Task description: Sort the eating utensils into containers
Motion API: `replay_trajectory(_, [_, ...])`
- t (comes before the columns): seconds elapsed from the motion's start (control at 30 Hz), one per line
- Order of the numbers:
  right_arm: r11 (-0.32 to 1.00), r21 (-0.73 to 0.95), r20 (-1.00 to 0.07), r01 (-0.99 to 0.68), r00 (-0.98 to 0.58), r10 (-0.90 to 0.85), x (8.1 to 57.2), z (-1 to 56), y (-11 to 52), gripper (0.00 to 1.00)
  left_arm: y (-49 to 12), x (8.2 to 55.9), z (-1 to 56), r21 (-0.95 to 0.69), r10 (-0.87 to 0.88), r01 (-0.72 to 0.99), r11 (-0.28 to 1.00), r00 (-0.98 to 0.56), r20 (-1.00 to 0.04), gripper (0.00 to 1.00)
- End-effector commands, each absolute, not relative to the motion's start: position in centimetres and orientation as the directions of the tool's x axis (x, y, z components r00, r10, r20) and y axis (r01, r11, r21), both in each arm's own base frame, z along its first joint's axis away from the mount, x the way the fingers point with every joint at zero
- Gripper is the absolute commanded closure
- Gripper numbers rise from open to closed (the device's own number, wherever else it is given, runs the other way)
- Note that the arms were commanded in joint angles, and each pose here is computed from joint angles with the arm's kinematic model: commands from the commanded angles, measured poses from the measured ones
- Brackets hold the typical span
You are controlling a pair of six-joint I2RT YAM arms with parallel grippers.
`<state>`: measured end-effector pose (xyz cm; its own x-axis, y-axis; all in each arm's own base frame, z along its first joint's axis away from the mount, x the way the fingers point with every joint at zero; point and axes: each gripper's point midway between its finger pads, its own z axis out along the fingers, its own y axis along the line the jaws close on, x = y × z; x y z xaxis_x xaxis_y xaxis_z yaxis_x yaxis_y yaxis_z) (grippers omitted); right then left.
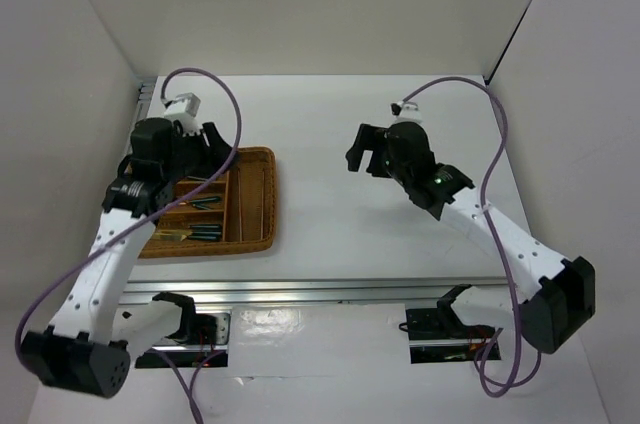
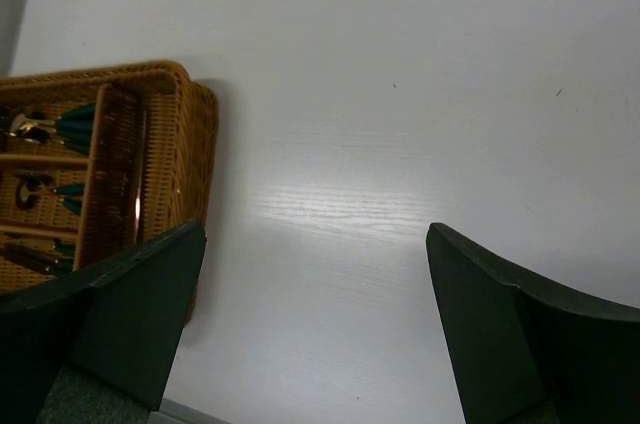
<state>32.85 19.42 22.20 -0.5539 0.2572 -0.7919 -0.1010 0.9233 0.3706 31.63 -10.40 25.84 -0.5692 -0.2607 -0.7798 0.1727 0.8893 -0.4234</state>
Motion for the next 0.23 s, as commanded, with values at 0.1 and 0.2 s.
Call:
replay_trajectory(0.1, [0.912, 0.376, -0.888, -0.163, -0.345, 0.304, 32.2, 28.4, 17.3, 0.01, -8.5, 29.6, 30.8, -0.332, -0.257, 0.233, 0.914, -0.302, -0.918, 0.27])
replay_trajectory(0.2, [0.914, 0.368, -0.892, -0.168, -0.34, 0.297, 31.5, 28.4, 16.8, 0.01, -8.4, 29.1, 29.8, -0.325, -0.247, 0.232, 0.917, -0.312, -0.918, 0.25])
